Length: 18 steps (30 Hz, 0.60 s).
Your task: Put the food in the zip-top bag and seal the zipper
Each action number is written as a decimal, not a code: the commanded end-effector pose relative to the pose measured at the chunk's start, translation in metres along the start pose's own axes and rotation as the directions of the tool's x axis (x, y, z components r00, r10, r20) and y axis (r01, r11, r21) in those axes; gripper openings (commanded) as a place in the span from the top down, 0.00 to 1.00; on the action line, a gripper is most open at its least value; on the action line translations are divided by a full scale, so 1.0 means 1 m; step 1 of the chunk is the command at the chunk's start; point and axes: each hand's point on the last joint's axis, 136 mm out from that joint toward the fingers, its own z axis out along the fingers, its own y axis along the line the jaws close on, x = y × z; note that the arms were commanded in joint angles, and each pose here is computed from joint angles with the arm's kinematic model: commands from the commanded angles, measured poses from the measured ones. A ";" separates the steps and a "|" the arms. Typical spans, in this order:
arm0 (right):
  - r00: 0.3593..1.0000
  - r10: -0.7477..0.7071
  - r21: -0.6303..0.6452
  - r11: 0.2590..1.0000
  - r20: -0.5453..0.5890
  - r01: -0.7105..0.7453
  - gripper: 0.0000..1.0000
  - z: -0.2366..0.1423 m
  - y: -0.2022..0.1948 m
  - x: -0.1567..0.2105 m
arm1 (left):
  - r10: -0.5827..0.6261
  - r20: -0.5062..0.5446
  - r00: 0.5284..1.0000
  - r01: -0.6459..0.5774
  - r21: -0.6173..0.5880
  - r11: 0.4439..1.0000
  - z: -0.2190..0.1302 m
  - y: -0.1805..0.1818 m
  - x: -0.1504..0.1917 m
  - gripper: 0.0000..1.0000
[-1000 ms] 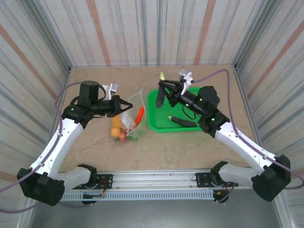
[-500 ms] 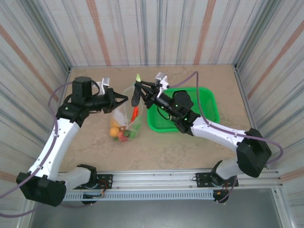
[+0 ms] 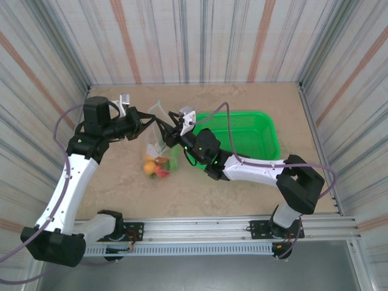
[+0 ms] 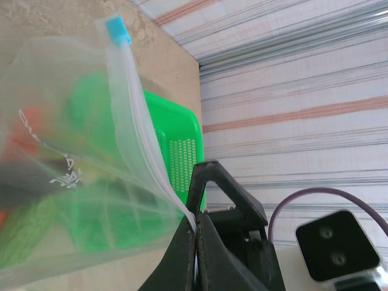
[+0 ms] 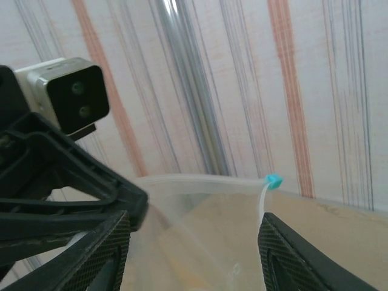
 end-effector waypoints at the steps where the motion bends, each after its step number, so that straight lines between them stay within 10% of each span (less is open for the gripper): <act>1: 0.997 -0.041 0.033 0.999 0.070 0.039 0.40 -0.010 0.009 -0.040 | 0.074 0.048 0.996 -0.076 0.029 0.997 -0.012 -0.017 -0.005 1.00; 18: 0.853 0.177 0.431 0.900 -0.492 0.062 0.40 -0.106 -0.126 -0.061 | 0.165 -0.119 0.979 -0.164 0.020 0.986 0.008 -0.008 0.044 1.00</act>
